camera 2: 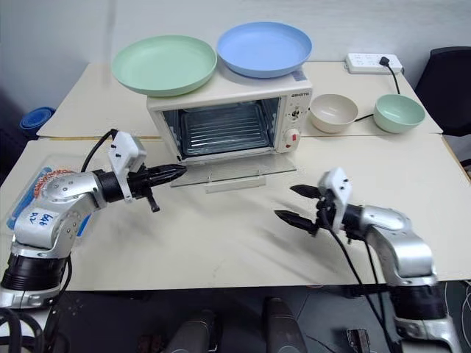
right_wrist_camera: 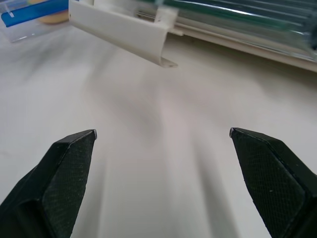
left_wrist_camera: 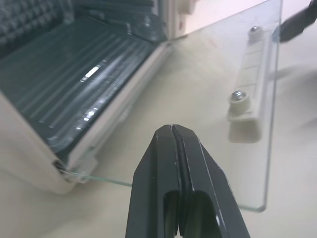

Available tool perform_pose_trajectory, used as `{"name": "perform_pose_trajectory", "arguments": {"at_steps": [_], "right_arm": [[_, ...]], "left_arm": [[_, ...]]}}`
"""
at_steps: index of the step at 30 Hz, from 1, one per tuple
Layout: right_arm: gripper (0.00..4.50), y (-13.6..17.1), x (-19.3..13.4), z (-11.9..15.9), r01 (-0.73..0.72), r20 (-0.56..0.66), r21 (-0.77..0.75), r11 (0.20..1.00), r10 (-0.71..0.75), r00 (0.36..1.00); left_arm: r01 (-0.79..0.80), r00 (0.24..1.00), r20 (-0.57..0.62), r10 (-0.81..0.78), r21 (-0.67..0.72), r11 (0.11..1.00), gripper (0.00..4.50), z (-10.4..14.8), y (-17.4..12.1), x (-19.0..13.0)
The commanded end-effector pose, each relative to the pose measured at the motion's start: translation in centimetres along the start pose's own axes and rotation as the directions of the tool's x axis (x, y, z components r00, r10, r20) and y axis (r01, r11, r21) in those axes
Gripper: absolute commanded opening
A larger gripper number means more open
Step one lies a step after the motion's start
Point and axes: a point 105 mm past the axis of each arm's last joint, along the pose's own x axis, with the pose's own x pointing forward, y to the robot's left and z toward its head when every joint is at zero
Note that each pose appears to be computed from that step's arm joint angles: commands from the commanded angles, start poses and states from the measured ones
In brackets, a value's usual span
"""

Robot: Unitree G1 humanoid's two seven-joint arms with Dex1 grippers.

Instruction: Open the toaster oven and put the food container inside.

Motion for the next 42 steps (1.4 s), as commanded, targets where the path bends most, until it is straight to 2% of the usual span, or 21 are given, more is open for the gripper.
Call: {"name": "perform_pose_trajectory", "arguments": {"at_steps": [1, 5, 7, 10, 14, 17, 20, 23, 27, 30, 32, 35, 42], "right_arm": [[4.5, 1.9, -1.4, 2.5, -0.069, 0.045, -0.033, 0.997, 0.071, 0.996], [4.5, 2.4, -1.9, 4.8, -0.079, 0.085, -0.057, 0.995, 0.083, 0.993], [4.5, 2.3, -1.7, 6.1, -0.074, 0.127, -0.063, 0.995, 0.081, 0.989], [4.5, 2.4, -1.3, 7.8, -0.096, 0.17, -0.076, 0.992, 0.107, 0.98], [4.5, 3.1, -0.2, 8.8, -0.17, 0.167, -0.111, 0.979, 0.187, 0.968], [4.5, 3.6, 0.8, 9.1, -0.221, 0.165, -0.132, 0.966, 0.241, 0.956], [4.5, 3.8, 1.6, 9.1, -0.266, 0.16, -0.141, 0.954, 0.287, 0.944], [4.5, 3.7, 2.7, 8.8, -0.307, 0.156, -0.143, 0.941, 0.327, 0.932], [4.5, 3.7, 3.7, 8.8, -0.368, 0.149, -0.15, 0.918, 0.389, 0.909], [4.5, 3.5, 4.6, 9.1, -0.414, 0.145, -0.158, 0.896, 0.436, 0.888], [4.5, 3.6, 4.9, 9.2, -0.44, 0.142, -0.161, 0.884, 0.461, 0.876], [4.5, 3.7, 5.2, 9.3, -0.463, 0.139, -0.164, 0.871, 0.485, 0.863], [4.5, 3.8, 5.2, 9.1, -0.457, 0.151, -0.153, 0.877, 0.477, 0.866]], "left_arm": [[0.001, 1.0, -0.031, -0.001, 0.024, 1.0, 0.02, -0.7, -0.6, -0.7], [-0.023, 0.986, -0.163, 0.03, 0.042, 0.999, 0.02, -4.7, -1.2, -1.2], [-0.039, 0.981, -0.189, 0.045, 0.035, 0.999, 0.02, -5.8, -1.3, -1.3], [-0.11, 0.981, -0.162, 0.11, 0.008, 0.994, 0.02, -5.6, -0.7, -1.3], [-0.212, 0.964, -0.169, 0.206, -0.021, 0.977, 0.02, -5.8, -0.5, -2.6], [-0.345, 0.938, -0.1, 0.333, -0.137, 0.929, 0.58, -4.4, -0.4, -5.1], [-0.446, 0.892, -0.038, 0.45, -0.235, 0.864, 1.48, -2.9, -1.0, -7.6], [-0.547, 0.794, 0.037, 0.606, -0.389, 0.741, 2.38, -1.6, -1.8, -10.7], [-0.636, 0.599, 0.048, 0.799, -0.578, 0.512, 3.62, -1.6, -3.4, -14.6], [-0.662, 0.343, -0.067, 0.937, -0.725, 0.191, 4.48, -3.6, -5.2, -18.7], [-0.669, 0.239, -0.167, 0.957, -0.742, 0.038, 4.48, -5.1, -5.5, -20.5], [-0.67, 0.156, -0.28, 0.947, -0.735, -0.107, 4.48, -7.0, -5.2, -22.7], [-0.642, 0.11, -0.407, 0.907, -0.725, -0.247, 4.48, -8.4, -3.5, -23.9]]}}
